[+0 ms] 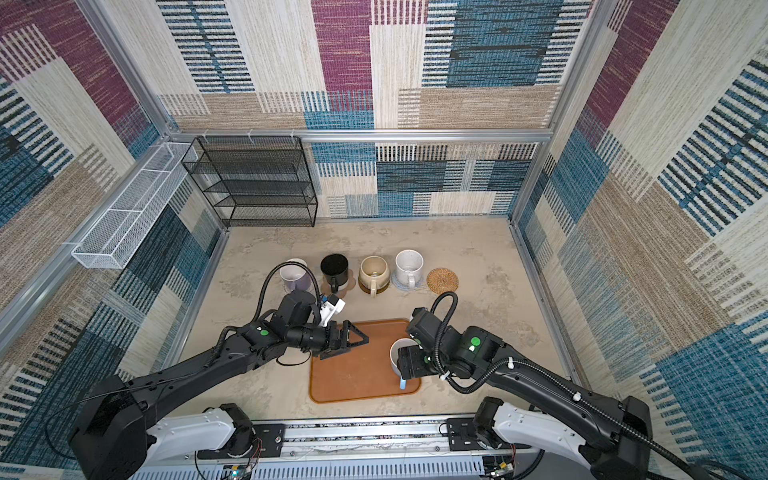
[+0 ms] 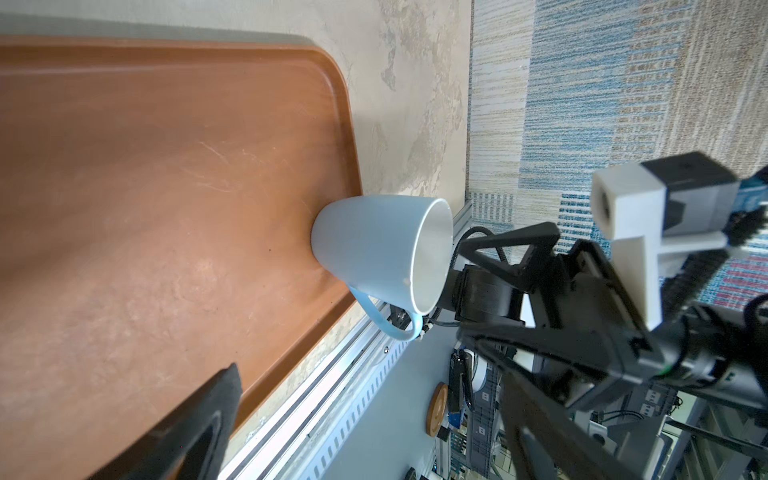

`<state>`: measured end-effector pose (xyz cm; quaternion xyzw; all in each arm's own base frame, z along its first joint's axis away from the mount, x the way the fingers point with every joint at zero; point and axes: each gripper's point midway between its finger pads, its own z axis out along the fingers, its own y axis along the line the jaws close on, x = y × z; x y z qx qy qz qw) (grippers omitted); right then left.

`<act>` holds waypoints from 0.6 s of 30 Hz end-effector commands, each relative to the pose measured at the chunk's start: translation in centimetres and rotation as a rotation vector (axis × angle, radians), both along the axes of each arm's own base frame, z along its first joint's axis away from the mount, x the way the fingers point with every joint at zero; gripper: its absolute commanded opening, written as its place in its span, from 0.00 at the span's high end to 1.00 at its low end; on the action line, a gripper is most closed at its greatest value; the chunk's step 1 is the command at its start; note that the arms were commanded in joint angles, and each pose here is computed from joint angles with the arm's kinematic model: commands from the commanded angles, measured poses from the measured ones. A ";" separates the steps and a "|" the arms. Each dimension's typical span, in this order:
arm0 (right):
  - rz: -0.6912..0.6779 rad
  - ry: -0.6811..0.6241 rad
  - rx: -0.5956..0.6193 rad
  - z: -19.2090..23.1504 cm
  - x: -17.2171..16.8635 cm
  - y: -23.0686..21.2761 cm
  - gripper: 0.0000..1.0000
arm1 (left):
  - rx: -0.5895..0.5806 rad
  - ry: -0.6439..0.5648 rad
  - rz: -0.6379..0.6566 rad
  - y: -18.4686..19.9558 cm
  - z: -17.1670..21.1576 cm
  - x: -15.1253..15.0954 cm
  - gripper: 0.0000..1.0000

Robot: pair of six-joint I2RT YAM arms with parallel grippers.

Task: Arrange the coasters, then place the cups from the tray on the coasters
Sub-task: 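Move the right gripper back to the pale blue mug and grasp its rim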

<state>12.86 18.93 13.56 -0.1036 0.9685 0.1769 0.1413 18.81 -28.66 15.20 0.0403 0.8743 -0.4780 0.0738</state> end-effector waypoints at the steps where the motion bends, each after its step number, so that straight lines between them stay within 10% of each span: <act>1: -0.034 -0.019 0.046 -0.2 0.5 1.8 0.16 | -0.063 -0.021 0.020 -0.6 1.4 0.6 0.00; 18: -0.129 -0.035 -0.061 -4.0 0.3 0.7 0.46 | -0.044 0.001 0.101 -1.4 0.0 1.1 0.01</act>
